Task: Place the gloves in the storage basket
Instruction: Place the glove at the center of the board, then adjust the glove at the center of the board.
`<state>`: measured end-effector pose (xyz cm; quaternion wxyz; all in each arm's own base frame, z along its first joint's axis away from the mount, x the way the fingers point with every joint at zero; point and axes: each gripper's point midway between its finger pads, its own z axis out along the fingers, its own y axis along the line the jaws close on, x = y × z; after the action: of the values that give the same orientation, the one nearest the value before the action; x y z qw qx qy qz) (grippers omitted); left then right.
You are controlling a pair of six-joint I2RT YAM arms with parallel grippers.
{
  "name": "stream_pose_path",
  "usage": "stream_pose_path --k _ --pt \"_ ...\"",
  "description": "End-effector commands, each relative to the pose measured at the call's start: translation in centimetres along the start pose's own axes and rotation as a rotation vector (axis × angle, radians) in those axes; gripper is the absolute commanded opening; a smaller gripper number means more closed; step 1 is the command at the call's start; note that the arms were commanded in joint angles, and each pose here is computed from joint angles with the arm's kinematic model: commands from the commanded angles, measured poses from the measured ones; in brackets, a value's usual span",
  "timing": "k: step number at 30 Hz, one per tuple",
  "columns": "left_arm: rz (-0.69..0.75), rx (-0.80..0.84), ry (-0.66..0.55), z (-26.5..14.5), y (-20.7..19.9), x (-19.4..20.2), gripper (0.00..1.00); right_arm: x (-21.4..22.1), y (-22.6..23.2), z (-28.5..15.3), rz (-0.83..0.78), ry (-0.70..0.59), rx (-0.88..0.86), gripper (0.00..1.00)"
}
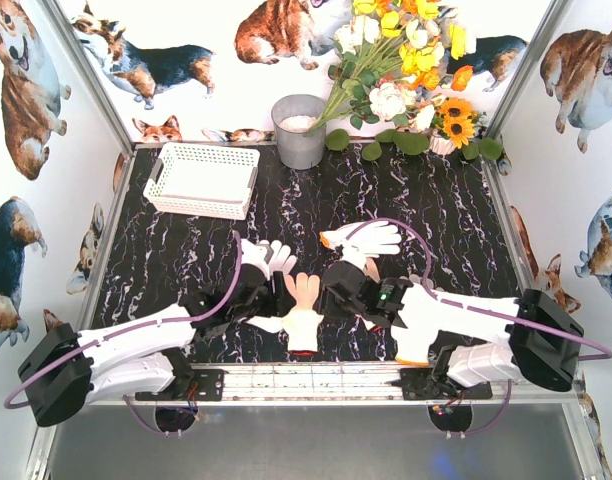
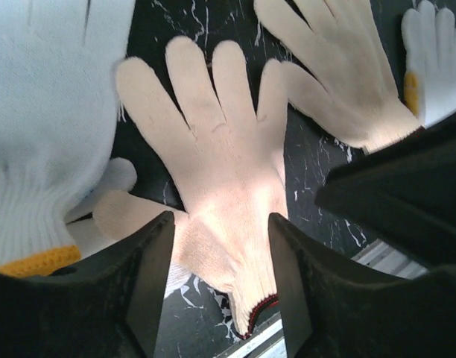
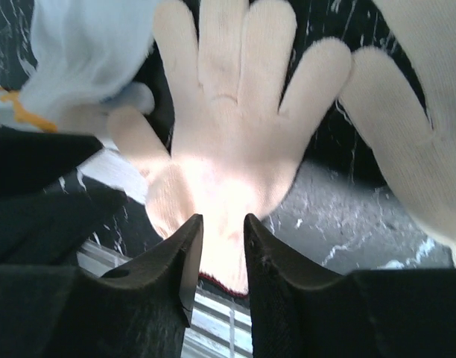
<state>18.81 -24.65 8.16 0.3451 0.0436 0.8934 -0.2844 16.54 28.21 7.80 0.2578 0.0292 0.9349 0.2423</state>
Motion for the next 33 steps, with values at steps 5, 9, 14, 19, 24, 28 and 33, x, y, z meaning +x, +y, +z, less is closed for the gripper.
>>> stream_pose_path --k 5,9,14,19,24,28,33 --pt "-0.128 0.172 0.056 0.3 -1.9 2.9 0.39 -2.3 2.1 2.5 0.034 -0.029 -0.103 0.26" --pt "-0.129 0.183 0.087 0.9 -2.4 3.7 0.34 -1.9 1.0 3.6 0.042 0.001 -0.07 0.25" --pt "-0.109 0.183 0.13 1.8 -2.8 4.8 0.32 -1.6 -0.7 4.8 0.051 0.021 -0.027 0.25" --pt "-0.091 0.144 0.176 2.8 -2.1 6.3 0.31 -1.3 -2.7 5.6 0.069 0.057 0.016 0.24" --pt "-0.094 0.125 0.189 3.5 -1.8 7.0 0.3 -1.6 -3.3 5.4 0.073 0.076 0.022 0.25" --pt "-0.092 0.121 0.162 3.7 -2.0 6.4 0.35 -1.8 -2.9 4.8 0.088 0.096 -0.012 0.26" --pt "-0.062 0.106 0.076 2.8 -2.2 3.9 0.51 -3.3 -1.9 2.4 0.104 0.078 -0.072 0.34"
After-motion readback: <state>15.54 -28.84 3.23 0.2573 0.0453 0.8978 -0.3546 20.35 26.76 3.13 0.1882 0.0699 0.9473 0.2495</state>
